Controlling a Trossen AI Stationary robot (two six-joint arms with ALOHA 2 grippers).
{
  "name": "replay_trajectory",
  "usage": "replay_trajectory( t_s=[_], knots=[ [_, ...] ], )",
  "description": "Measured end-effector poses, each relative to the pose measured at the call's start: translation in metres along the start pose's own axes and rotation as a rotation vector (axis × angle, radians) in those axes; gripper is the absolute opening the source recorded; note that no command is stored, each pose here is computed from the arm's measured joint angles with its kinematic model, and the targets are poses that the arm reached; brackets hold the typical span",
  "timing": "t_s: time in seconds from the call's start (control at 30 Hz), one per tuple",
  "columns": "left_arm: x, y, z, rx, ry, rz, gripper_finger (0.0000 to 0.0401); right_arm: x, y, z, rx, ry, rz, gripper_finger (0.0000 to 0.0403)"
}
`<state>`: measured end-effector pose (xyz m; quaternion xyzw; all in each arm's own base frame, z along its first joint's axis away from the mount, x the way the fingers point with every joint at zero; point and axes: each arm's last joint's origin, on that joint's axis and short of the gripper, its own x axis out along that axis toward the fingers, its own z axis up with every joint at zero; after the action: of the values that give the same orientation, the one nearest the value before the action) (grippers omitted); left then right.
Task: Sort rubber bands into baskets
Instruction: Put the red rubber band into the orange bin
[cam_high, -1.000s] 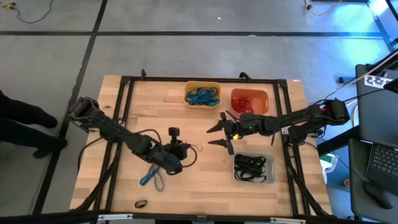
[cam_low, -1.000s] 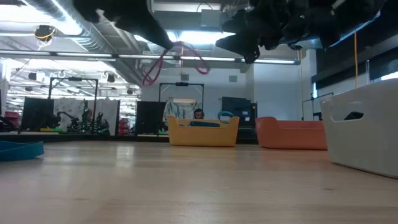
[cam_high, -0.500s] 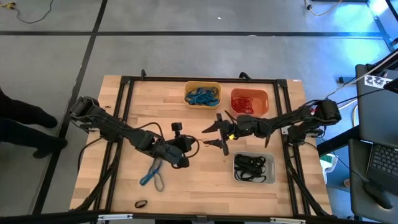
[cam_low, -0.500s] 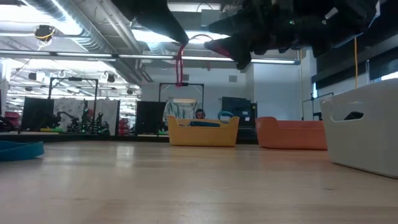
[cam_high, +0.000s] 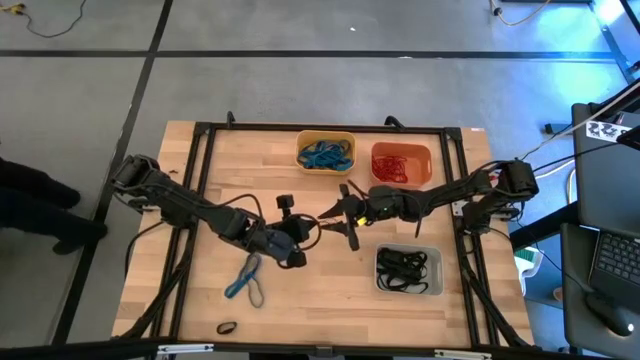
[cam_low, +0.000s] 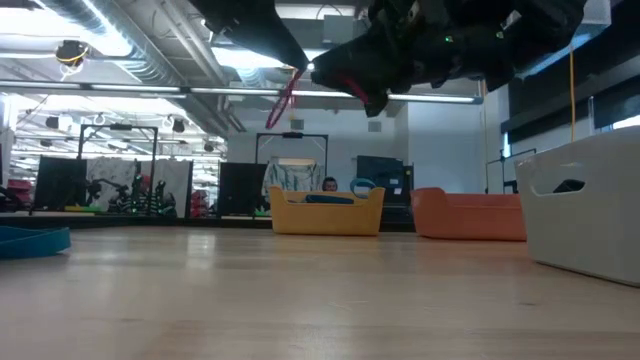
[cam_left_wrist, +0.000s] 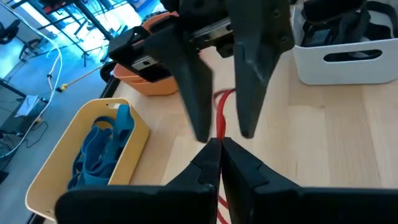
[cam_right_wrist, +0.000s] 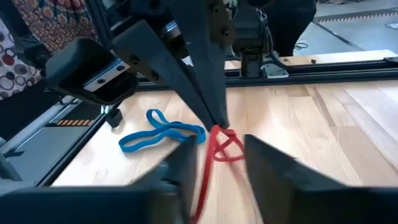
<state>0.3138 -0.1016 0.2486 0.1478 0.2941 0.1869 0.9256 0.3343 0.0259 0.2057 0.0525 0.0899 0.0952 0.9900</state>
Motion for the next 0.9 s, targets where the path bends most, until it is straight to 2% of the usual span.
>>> replay_trajectory(
  t_s=[0.13,0.17,0.33,0.4,0.5,0.7,0.9],
  knots=[
    [-0.0001,0.0,0.0001,0.0,0.0,0.0,0.0008,0.0,0.0006,-0.0002,-0.038,0.003,0.017,0.0029],
    [-0.0001,0.0001,0.0001,-0.001,0.0,0.0,0.0008,0.0,0.0007,-0.0005,-0.048,0.006,0.019,0.0015],
    [0.0004,0.0005,0.0001,-0.013,0.0,0.0,0.0008,0.0,0.0007,-0.0004,-0.052,0.005,0.02,0.0022],
    [0.0005,0.0006,0.0001,-0.011,0.001,-0.002,0.0014,0.0,0.0007,-0.0004,-0.052,0.006,0.02,0.0012],
    [0.0005,-0.0001,0.0002,-0.019,0.002,-0.024,0.0043,0.0,0.0007,-0.0004,-0.053,0.005,0.02,0.0005],
    [0.0005,-0.001,0.0006,-0.016,0.001,-0.056,0.0127,-0.0001,0.0007,-0.0004,-0.054,0.005,0.02,0.0007],
    [-0.0002,-0.0017,-0.0005,-0.01,0.009,-0.058,0.0164,-0.0042,0.0012,0.0064,-0.066,-0.015,-0.001,0.0008]
  ],
)
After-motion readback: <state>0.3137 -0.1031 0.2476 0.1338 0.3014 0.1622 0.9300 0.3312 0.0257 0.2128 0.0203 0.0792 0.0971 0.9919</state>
